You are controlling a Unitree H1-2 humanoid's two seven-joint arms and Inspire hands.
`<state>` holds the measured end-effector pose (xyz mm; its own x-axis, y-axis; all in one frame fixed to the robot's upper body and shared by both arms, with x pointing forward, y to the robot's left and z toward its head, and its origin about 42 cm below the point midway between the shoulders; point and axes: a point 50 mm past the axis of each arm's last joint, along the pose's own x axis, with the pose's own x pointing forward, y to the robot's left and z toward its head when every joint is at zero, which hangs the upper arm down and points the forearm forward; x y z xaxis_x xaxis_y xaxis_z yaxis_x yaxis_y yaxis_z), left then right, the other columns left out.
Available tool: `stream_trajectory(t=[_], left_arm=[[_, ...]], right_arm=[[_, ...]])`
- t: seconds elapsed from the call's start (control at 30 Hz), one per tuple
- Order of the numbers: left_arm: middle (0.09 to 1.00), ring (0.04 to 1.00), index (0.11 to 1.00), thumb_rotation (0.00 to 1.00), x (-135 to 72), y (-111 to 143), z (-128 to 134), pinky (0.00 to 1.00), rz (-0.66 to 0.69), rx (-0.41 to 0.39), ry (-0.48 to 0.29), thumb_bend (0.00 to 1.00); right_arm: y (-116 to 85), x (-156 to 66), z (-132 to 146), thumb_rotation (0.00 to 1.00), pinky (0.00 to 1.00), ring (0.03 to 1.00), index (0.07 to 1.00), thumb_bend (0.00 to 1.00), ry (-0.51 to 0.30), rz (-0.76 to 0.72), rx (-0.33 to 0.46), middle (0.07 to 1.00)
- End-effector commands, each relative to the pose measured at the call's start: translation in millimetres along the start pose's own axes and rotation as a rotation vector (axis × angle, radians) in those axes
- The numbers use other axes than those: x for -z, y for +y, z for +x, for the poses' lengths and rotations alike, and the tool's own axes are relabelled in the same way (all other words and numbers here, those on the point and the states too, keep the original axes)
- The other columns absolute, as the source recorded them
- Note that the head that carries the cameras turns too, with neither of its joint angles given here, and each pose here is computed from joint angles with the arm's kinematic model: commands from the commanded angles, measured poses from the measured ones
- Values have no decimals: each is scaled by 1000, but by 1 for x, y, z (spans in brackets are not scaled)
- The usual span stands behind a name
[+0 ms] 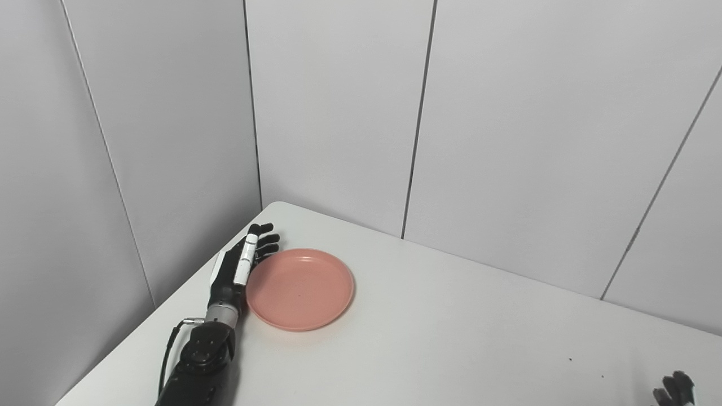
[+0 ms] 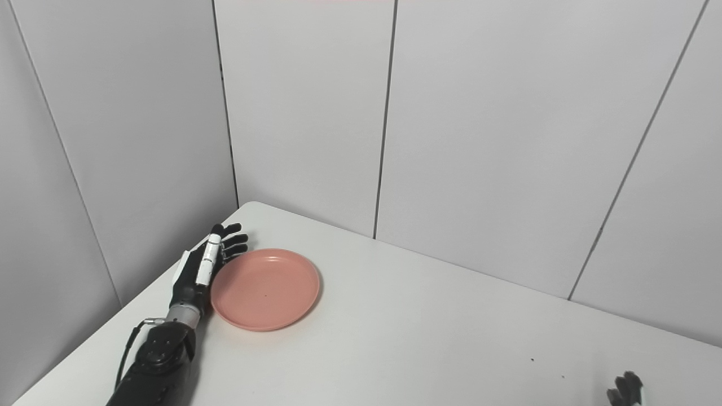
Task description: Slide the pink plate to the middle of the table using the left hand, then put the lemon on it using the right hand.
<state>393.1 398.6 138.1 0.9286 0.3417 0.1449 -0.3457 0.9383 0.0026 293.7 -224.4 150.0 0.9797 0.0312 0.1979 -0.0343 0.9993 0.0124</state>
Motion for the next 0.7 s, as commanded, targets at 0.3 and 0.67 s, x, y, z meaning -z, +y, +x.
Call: stream_trajectory(t=[0.3,0.67], left_arm=[[781,779,777,1000,-3,-33,-5,768,-63,75,-38,629],[792,794,784,1000,-1,-60,-17,794,-82,145,-16,606]], right_arm=[[3,-15,4,1000,1000,1000,1000,347,-50,4,-3,1000],[14,-22,2,1000,1000,998,993,312,-57,19,15,993]])
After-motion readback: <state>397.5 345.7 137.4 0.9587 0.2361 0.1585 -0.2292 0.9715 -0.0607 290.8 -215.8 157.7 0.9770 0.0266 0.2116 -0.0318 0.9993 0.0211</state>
